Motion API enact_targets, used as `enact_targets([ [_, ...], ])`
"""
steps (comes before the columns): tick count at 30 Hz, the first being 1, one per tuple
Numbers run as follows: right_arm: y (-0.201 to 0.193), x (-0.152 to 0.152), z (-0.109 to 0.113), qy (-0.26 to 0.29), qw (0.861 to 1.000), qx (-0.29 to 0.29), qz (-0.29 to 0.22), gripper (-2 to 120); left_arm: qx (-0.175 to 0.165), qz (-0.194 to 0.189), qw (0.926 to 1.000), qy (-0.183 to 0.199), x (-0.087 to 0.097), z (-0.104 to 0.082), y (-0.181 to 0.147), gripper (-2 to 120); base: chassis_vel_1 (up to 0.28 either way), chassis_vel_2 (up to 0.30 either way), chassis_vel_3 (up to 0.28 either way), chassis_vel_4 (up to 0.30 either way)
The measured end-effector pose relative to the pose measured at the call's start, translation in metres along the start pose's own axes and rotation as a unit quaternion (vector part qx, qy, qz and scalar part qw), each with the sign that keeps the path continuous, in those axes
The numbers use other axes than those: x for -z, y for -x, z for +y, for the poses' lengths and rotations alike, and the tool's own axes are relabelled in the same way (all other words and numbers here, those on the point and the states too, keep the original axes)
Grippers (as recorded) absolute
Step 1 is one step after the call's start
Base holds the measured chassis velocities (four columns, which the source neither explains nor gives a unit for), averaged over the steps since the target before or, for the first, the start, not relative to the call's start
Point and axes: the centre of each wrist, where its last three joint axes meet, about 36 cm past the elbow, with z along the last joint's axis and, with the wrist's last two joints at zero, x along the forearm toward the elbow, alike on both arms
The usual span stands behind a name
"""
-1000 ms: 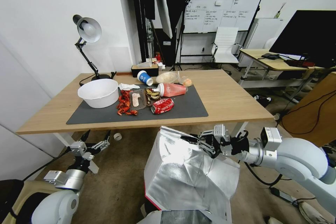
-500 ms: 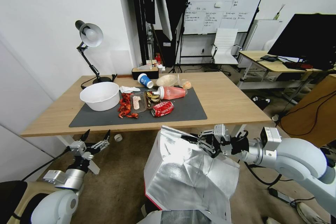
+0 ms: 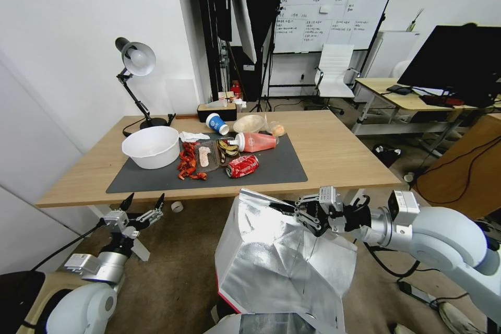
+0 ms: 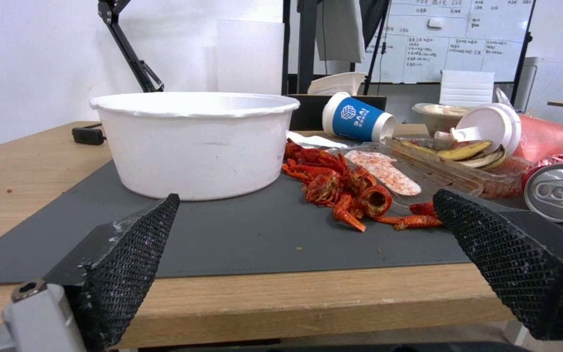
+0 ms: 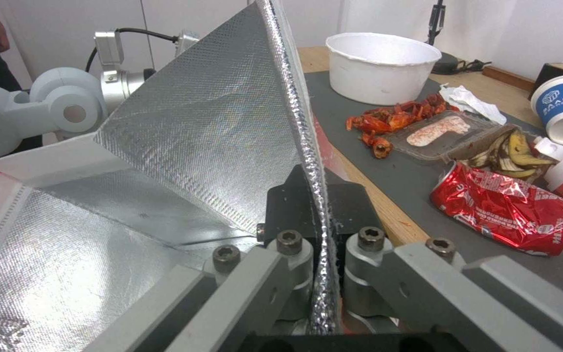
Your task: Pick up the food delivery bag from the floor and place it on the table.
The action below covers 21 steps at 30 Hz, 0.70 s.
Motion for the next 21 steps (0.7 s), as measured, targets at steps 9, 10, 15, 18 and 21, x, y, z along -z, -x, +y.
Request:
enact_targets([
  [9, -0.0001, -0.0005, 0.0010, 0.001, 1.000, 0.000, -0.001, 0, -0.001, -0.001, 1.0000, 0.001, 0.0014, -0.0007, -0.0006, 100, 0.000, 0.000, 0.000, 0.000],
  [10, -0.0002, -0.0004, 0.0009, 0.001, 1.000, 0.000, -0.001, 0, -0.001, -0.001, 1.0000, 0.000, 0.0013, -0.0009, -0.0010, 100, 0.000, 0.000, 0.000, 0.000],
  [15, -0.0002, 0.0001, 0.0007, -0.001, 1.000, 0.000, -0.001, 0, 0.000, 0.000, 1.0000, 0.000, 0.0013, -0.0010, -0.0017, 100, 0.000, 0.000, 0.000, 0.000],
  [18, -0.0004, 0.0002, 0.0006, -0.001, 1.000, 0.000, -0.001, 0, 0.001, 0.000, 1.0000, 0.001, 0.0015, -0.0004, -0.0023, 100, 0.000, 0.000, 0.000, 0.000],
  [21, -0.0006, -0.0003, 0.0003, -0.001, 1.000, -0.001, -0.001, 0, 0.001, 0.000, 1.0000, 0.002, 0.0017, -0.0003, -0.0024, 100, 0.000, 0.000, 0.000, 0.000],
])
